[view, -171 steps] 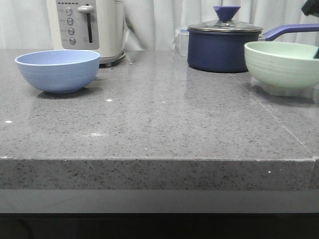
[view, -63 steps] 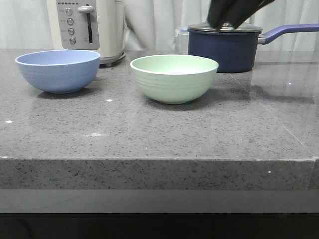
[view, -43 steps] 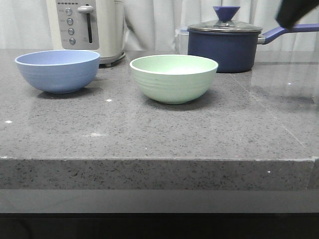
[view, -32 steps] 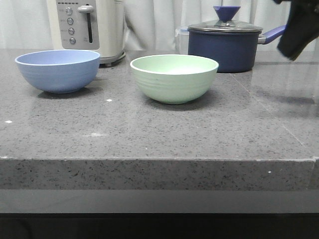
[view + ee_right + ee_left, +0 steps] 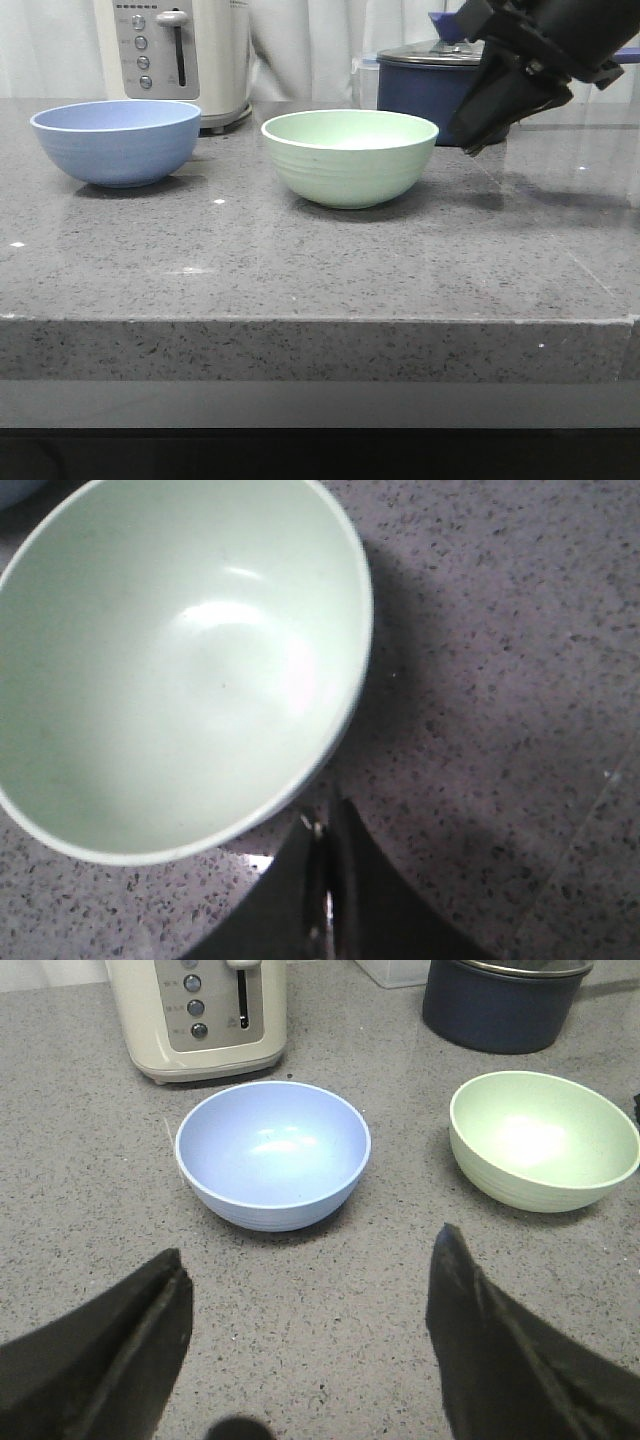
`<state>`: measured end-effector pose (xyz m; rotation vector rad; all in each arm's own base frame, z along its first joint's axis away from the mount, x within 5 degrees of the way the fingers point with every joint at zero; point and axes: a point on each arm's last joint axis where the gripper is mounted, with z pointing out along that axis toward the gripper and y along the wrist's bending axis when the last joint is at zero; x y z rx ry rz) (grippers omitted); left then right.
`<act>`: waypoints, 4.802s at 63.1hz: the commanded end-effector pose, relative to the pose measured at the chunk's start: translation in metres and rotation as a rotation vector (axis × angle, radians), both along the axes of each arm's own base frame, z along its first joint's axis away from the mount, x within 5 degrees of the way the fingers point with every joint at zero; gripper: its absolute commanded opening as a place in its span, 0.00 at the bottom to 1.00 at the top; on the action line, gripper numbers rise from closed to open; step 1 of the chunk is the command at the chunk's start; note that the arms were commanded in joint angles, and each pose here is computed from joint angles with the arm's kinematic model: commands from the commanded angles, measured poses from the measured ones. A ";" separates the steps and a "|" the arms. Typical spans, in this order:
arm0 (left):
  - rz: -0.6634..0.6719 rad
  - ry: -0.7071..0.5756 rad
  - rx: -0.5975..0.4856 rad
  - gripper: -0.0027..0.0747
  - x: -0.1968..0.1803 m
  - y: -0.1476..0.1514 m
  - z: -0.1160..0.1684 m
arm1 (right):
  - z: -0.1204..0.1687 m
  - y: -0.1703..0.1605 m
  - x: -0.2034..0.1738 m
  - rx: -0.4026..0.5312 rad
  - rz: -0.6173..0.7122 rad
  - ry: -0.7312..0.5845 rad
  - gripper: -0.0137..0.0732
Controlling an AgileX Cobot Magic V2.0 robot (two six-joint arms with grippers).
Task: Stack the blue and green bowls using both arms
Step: 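Lift the right gripper away from the green bowl, then lower the left gripper and grasp the rim of the light blue bowl, then lift the blue bowl and carry it over the green bowl, then lower the blue bowl into the green bowl and open the left gripper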
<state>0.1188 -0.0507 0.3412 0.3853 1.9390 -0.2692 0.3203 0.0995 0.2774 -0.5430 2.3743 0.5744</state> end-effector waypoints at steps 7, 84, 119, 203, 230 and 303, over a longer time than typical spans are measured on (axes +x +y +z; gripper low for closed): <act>-0.008 -0.089 -0.047 0.67 0.002 -0.002 0.017 | 0.014 0.000 0.004 0.039 -0.026 -0.062 0.09; 0.264 0.326 -0.118 0.67 0.149 0.009 0.028 | 0.013 0.000 0.005 0.038 -0.026 -0.059 0.08; 0.282 0.505 -0.176 0.67 0.250 -0.006 -0.030 | 0.013 0.000 0.005 0.038 -0.026 -0.059 0.08; -0.172 0.414 -0.091 0.01 0.228 -0.138 0.044 | 0.013 0.000 0.005 0.038 -0.026 -0.059 0.08; -0.262 0.455 -0.035 0.01 0.233 -0.188 0.016 | 0.013 0.000 0.005 0.038 -0.026 -0.059 0.08; -0.269 0.450 0.021 0.52 0.231 -0.185 0.015 | 0.013 0.000 0.005 0.038 -0.026 -0.059 0.08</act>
